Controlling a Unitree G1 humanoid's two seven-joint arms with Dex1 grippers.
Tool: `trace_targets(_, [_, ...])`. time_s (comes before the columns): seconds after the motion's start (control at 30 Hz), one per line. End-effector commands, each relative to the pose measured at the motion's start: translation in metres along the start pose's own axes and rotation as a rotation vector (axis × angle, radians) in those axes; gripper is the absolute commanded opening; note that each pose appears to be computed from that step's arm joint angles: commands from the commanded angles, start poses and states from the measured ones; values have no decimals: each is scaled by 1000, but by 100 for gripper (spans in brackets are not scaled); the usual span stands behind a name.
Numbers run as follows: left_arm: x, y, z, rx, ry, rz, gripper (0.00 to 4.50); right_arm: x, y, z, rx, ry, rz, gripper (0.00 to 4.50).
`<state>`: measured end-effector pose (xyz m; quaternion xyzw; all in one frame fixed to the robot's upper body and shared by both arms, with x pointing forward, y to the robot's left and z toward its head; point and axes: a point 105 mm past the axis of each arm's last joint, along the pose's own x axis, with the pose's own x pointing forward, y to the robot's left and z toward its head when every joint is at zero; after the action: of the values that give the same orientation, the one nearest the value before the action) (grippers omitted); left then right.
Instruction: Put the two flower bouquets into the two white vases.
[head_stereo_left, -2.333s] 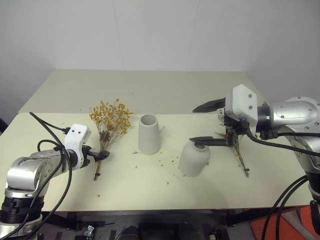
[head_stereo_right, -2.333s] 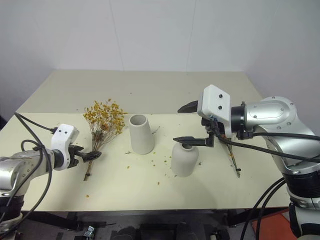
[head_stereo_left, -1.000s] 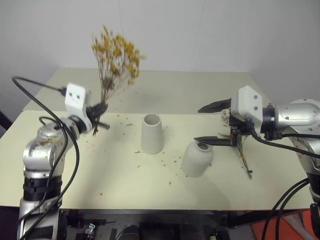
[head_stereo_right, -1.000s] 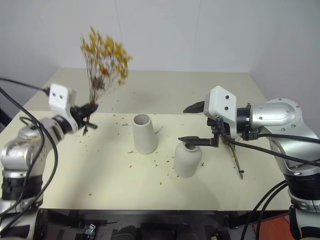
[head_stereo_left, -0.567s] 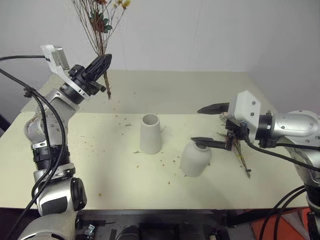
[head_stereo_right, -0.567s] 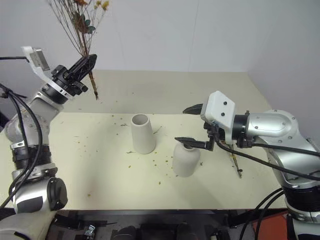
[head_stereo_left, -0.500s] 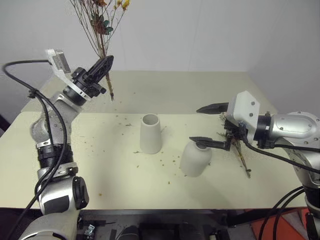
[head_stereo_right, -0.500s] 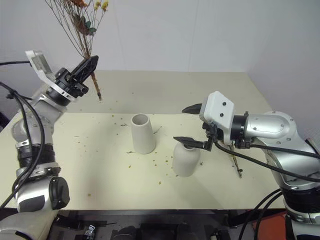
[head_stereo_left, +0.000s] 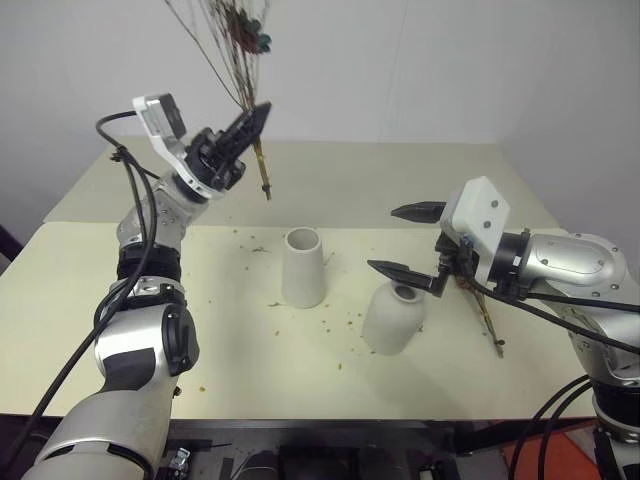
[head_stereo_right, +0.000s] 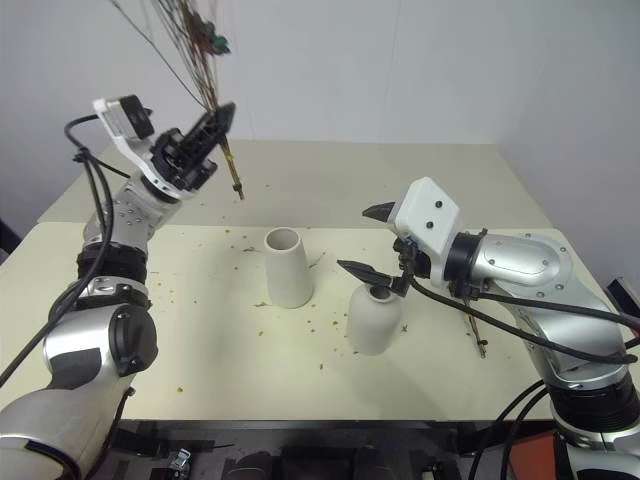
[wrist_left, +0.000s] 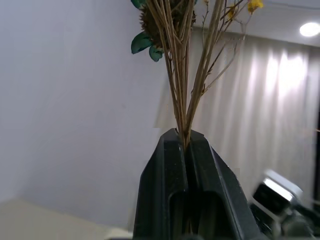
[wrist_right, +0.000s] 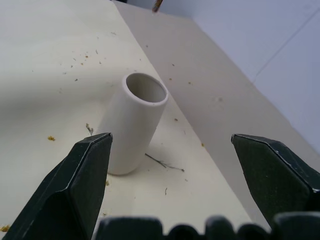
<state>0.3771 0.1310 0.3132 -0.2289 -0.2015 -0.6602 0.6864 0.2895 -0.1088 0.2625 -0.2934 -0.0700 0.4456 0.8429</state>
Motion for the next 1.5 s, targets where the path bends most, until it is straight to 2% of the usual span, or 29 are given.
trace_targets(0.03, [5,-1,-6,16,59,-41,3,-1,-1,11,-37,-2,-22,450])
trace_targets(0.3, [6,5,-8,-1,-34,-44,3,0,3,16,-27,-10,-8,450])
trace_targets(0.77, [15,7,-44,-13,17,-58,3,-3,4,15,-20,1,-14,450])
trace_targets(1.33, [0,10,-76,-4,126,-18,3,-3,2,18,-21,-9,-37,450])
trace_targets(1.5, [-4,10,-76,11,98,-9,3,-4,3,17,-27,-11,-40,450])
